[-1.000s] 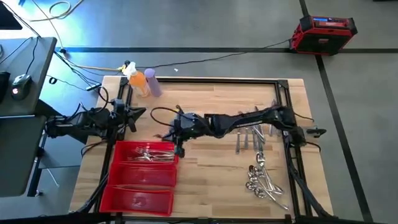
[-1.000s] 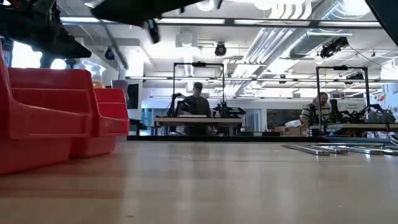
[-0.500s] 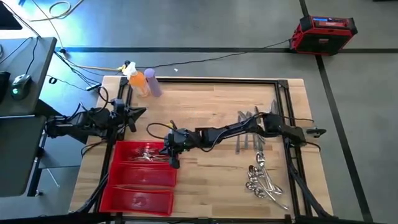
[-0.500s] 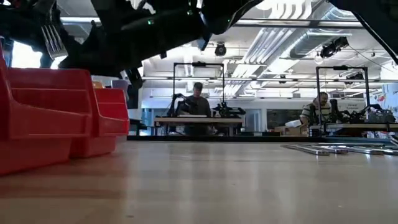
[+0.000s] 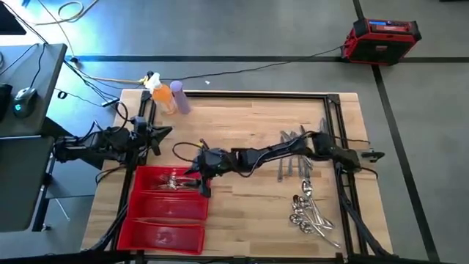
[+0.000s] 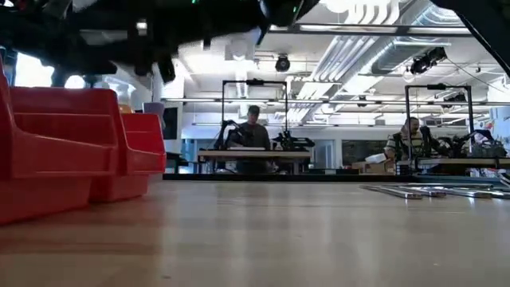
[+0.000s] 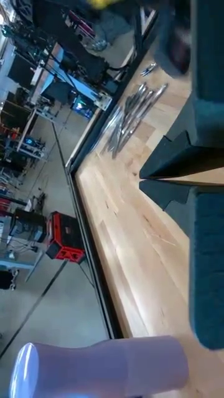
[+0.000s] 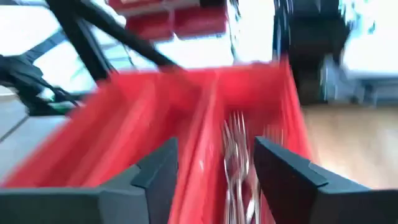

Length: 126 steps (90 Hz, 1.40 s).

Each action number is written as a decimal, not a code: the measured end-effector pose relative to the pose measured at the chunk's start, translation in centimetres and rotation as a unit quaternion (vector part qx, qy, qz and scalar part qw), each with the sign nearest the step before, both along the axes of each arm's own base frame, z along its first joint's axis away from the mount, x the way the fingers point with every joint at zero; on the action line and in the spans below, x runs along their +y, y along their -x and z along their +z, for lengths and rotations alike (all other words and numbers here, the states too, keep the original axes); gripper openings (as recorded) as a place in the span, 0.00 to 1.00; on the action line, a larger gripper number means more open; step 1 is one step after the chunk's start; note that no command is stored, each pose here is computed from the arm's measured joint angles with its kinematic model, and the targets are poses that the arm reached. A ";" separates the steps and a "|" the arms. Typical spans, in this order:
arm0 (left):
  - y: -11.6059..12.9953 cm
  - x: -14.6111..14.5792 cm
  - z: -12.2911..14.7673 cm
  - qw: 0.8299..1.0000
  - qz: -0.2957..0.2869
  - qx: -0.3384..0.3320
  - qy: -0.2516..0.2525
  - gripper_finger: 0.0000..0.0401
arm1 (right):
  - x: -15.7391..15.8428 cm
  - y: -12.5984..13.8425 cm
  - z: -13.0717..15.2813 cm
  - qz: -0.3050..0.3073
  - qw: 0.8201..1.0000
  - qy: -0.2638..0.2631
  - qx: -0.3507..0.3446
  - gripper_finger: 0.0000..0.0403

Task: Sort silverware
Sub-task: Put the silver spoon in the middle red bin

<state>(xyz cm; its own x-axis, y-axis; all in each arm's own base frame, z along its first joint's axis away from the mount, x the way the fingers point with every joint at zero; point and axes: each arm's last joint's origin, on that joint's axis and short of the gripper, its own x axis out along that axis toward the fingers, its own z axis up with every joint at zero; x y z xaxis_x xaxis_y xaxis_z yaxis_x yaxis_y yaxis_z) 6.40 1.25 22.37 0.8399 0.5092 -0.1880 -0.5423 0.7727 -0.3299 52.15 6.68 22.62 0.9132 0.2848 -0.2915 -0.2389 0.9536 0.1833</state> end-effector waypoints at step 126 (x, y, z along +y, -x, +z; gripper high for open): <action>-8.6 -5.0 7.6 0.970 -0.234 -0.043 -0.060 0.00 | 16.3 32.4 -5.6 -0.162 0.740 0.035 0.652 0.37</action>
